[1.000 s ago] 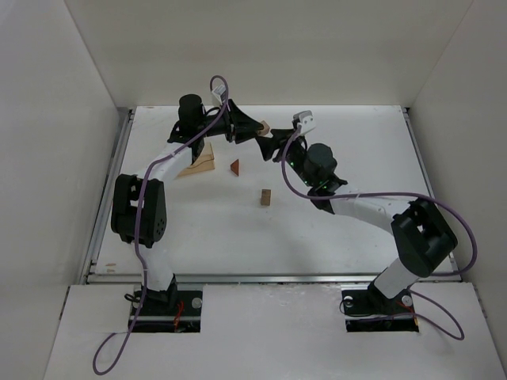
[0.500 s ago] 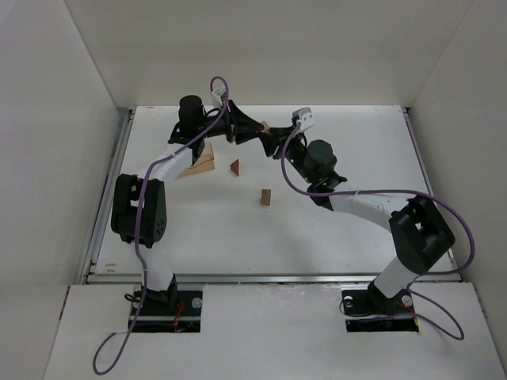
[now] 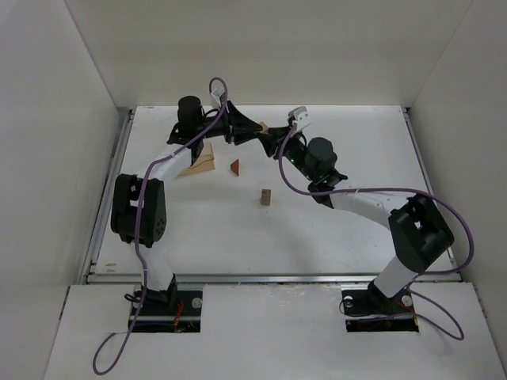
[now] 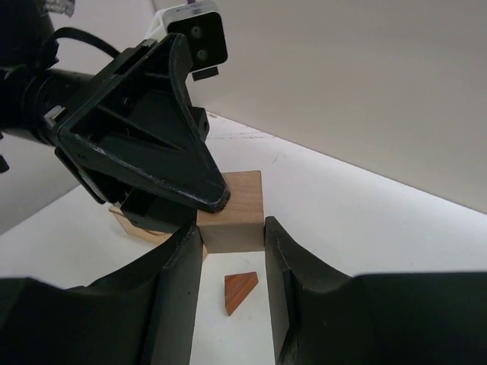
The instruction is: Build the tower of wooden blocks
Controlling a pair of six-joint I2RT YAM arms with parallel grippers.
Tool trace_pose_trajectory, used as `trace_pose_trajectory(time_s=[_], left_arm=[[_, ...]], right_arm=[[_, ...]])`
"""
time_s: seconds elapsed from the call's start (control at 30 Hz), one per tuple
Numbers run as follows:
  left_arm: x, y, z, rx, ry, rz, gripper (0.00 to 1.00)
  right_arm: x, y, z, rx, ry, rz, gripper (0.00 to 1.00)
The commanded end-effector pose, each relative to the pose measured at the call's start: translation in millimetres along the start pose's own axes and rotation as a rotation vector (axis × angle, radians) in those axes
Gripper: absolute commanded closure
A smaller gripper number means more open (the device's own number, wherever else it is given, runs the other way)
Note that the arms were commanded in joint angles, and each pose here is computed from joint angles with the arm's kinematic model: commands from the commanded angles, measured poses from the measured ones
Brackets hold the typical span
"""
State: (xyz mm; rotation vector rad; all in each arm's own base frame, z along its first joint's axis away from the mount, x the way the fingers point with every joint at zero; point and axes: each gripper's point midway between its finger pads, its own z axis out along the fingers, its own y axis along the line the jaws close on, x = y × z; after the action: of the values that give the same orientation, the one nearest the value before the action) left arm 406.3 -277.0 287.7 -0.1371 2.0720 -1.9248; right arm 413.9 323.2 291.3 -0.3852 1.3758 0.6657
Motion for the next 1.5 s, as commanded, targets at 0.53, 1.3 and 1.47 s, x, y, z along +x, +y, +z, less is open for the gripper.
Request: trace_pose_trajectory(time_s=[0.53, 1.3, 1.47], left_arm=[[13, 1, -33, -0.009, 0.183, 0.307, 0.00], [-38, 85, -110, -0.557, -0.017, 0.585, 0.00], [-39, 86, -113, -0.577, -0.027, 0.587, 0.00]], right_arm=[[7, 25, -44, -0.625, 0.191, -0.283, 1.00], [128, 24, -95, -0.890, 0.481, -0.267, 1.00], [139, 27, -89, -0.882, 0.461, -0.287, 1.00]])
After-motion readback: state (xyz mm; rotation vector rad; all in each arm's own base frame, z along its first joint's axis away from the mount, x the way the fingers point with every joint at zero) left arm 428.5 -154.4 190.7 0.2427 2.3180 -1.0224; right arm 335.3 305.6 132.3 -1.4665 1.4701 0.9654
